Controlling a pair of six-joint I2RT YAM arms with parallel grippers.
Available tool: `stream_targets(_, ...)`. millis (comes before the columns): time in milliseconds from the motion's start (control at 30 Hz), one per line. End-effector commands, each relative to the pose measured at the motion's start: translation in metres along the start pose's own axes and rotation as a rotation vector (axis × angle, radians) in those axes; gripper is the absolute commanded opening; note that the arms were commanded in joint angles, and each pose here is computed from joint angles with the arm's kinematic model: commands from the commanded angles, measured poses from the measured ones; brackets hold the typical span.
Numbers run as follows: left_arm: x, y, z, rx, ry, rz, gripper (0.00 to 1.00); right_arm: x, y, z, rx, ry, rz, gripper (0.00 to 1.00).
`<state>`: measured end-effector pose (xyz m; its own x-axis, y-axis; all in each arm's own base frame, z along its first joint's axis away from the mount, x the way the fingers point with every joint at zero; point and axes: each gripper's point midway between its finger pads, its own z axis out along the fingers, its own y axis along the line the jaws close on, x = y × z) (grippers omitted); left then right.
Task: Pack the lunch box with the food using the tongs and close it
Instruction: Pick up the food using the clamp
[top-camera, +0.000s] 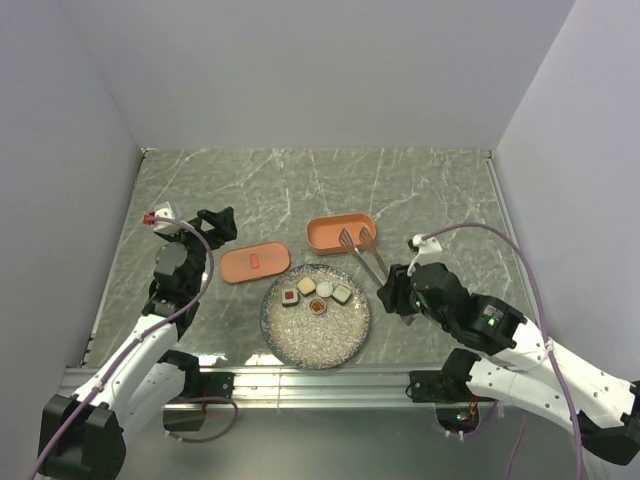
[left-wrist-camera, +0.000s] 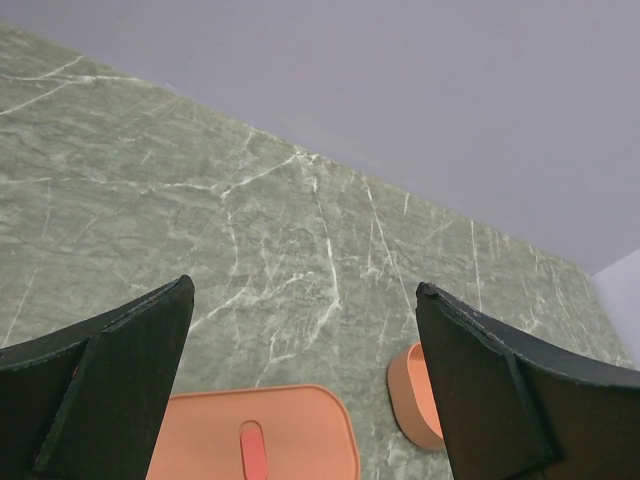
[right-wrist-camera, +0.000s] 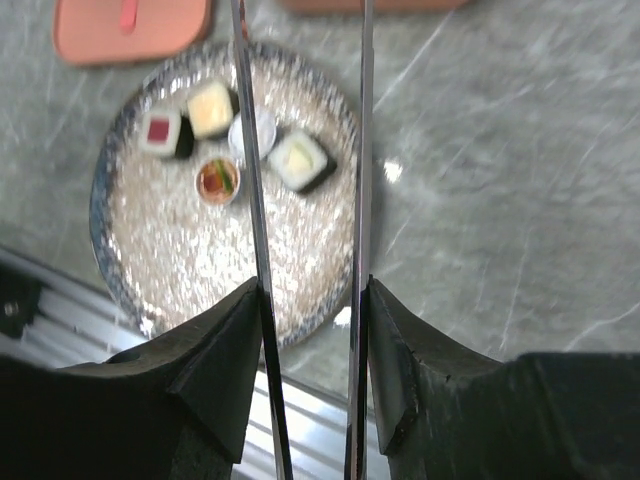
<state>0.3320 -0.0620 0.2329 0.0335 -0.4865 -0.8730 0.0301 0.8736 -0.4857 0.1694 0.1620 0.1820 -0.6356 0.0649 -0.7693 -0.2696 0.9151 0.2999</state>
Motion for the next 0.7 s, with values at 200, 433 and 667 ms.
stream_targets(200,-0.007,-0.006,0.006,0.019,-0.021,-0.018,0.99,0.04,0.022,-0.01,-0.154,0.062,0.012,0.49)
stream_targets(433,-0.005,-0.009,0.007,0.033,-0.012,-0.019,0.99,0.069,0.014,-0.002,-0.056,0.139,0.007,0.49)
stream_targets(667,-0.004,-0.012,0.007,0.051,-0.009,-0.02,0.99,0.08,0.009,-0.005,-0.035,0.143,0.027,0.5)
